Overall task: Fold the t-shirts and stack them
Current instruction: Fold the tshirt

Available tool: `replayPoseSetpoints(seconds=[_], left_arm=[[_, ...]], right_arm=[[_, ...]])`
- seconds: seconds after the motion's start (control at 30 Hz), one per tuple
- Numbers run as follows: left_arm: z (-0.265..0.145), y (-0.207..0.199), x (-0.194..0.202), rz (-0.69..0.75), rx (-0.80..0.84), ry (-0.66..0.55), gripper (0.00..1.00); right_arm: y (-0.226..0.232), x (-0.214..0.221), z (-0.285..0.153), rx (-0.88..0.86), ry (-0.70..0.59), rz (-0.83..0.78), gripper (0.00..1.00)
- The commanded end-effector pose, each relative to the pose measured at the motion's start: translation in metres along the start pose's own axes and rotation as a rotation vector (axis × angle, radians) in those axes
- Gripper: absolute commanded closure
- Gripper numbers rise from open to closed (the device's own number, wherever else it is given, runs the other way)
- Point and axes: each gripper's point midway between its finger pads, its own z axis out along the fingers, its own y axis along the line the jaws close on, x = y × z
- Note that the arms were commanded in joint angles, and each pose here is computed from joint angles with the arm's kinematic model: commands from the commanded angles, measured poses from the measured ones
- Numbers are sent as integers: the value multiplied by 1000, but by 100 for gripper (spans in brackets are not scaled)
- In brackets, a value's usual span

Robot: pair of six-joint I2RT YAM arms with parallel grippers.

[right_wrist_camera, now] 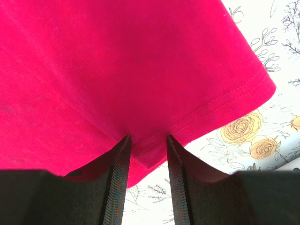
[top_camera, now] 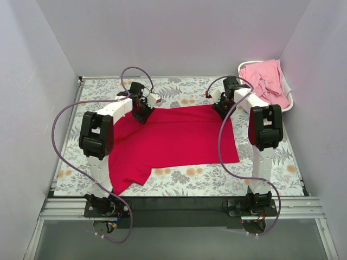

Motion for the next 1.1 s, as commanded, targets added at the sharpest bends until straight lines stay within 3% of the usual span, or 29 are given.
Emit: replayPoseSetpoints(seconds=[0.0,0.13,0.27,0.63,1.07], left_arm=[[-1,0,-2,20,-6,-9,75],[0,0,-5,17,-6,-17,69],[1,-3,-9,22,1,-23,69],[-1,-7,-6,27,21,-5,100],[-45,-18,-1,66,29,-4,100]], right_arm=[[-5,1,-1,3,13,6,57],[-5,2,-3,1,14,5,57],[-4,3,-2,-3,19,4,57],[-6,4,-1,-2,22,6,57],[-13,8,-3,26,43,8,57]])
